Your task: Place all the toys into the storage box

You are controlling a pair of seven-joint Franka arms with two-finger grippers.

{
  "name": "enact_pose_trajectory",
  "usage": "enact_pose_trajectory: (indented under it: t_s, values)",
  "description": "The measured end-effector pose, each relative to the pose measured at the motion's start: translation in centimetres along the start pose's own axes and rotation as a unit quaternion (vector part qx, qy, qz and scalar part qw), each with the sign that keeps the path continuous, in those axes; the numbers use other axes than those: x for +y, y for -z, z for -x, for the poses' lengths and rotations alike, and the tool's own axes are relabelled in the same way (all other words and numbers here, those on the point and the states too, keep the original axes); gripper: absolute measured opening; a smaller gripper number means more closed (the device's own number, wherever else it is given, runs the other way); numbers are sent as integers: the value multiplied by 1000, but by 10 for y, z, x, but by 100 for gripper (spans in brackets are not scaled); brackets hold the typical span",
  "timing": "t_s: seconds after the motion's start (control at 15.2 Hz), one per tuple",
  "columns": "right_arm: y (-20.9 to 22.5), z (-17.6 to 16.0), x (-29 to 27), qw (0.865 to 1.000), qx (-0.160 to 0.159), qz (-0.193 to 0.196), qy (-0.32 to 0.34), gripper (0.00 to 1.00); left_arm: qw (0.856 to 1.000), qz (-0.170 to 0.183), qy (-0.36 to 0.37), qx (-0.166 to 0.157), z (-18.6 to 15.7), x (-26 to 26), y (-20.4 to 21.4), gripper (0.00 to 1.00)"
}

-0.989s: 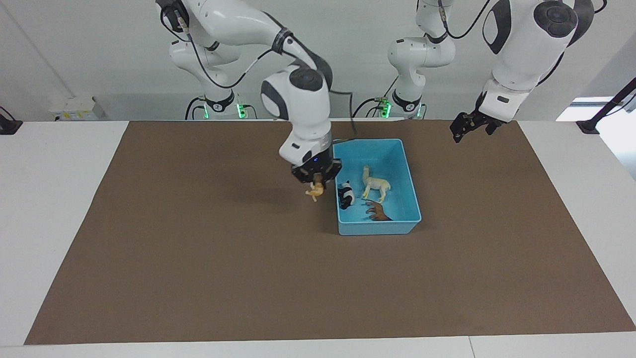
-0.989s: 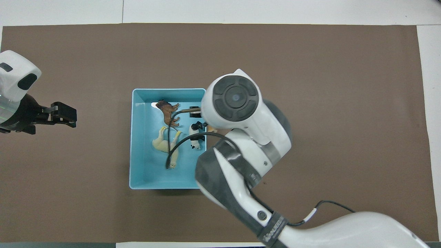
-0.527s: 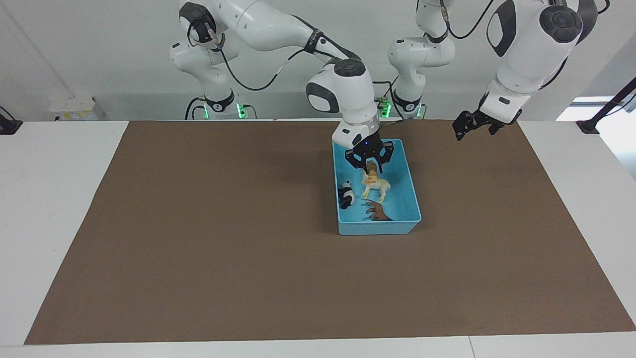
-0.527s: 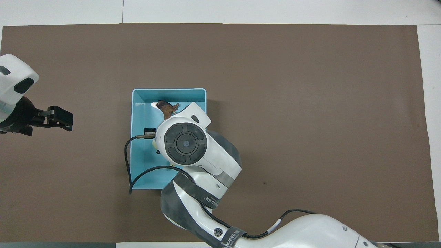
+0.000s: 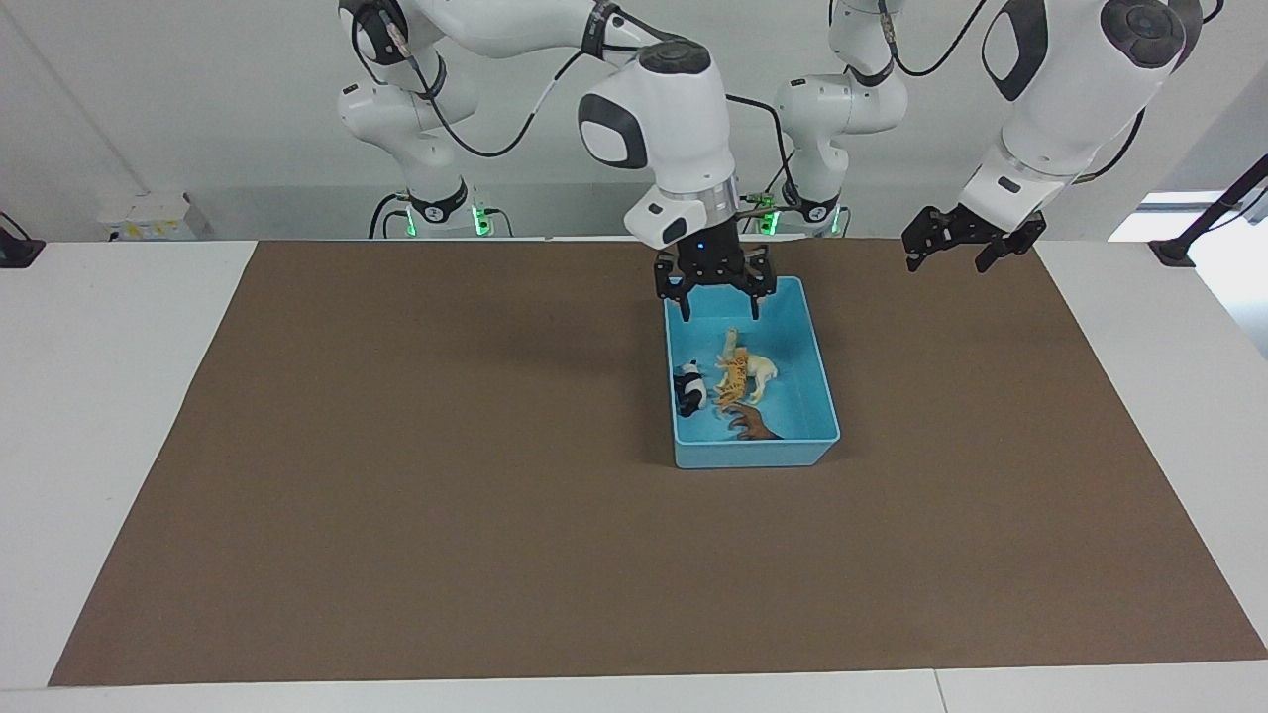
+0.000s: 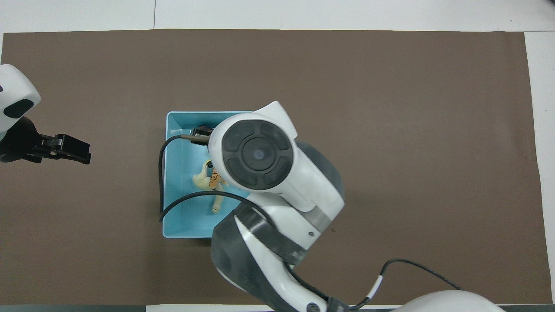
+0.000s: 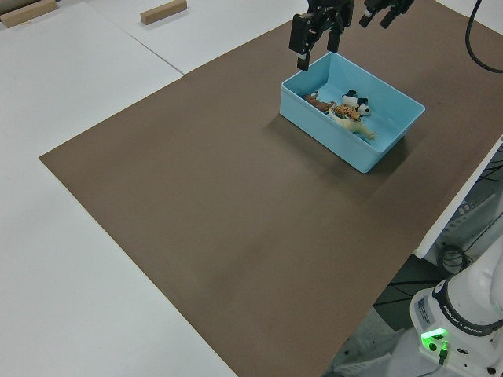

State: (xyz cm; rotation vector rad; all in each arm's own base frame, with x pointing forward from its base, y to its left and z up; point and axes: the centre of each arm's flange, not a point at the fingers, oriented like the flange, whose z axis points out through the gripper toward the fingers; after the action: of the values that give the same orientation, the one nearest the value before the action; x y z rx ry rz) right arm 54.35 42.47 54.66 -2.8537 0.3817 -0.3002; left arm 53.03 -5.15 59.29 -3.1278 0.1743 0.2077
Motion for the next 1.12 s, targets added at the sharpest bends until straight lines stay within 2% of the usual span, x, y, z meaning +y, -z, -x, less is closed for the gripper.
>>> enact_pose_trajectory:
  t_s: [0.2,0.33,0.53,0.79,0.99,1.12]
  values:
    - [40,-85,87,997,20,37,71,100,1000,0,-5,-2,0,3,0,100]
    - [50,-133,151,989,15,63,134,100,1000,0,-9,-3,-1,7,0,100]
    - [58,-176,229,985,-5,92,147,100,1000,-1,-15,-4,-2,14,-2,100]
    - [74,-184,293,980,-68,134,127,100,1000,-1,-17,-3,-2,15,-1,100]
    - [110,-169,322,971,-117,160,136,100,1000,-2,-18,7,-4,17,1,100]
    - [140,-154,331,970,-131,161,124,100,1000,0,-18,22,-9,18,2,100]
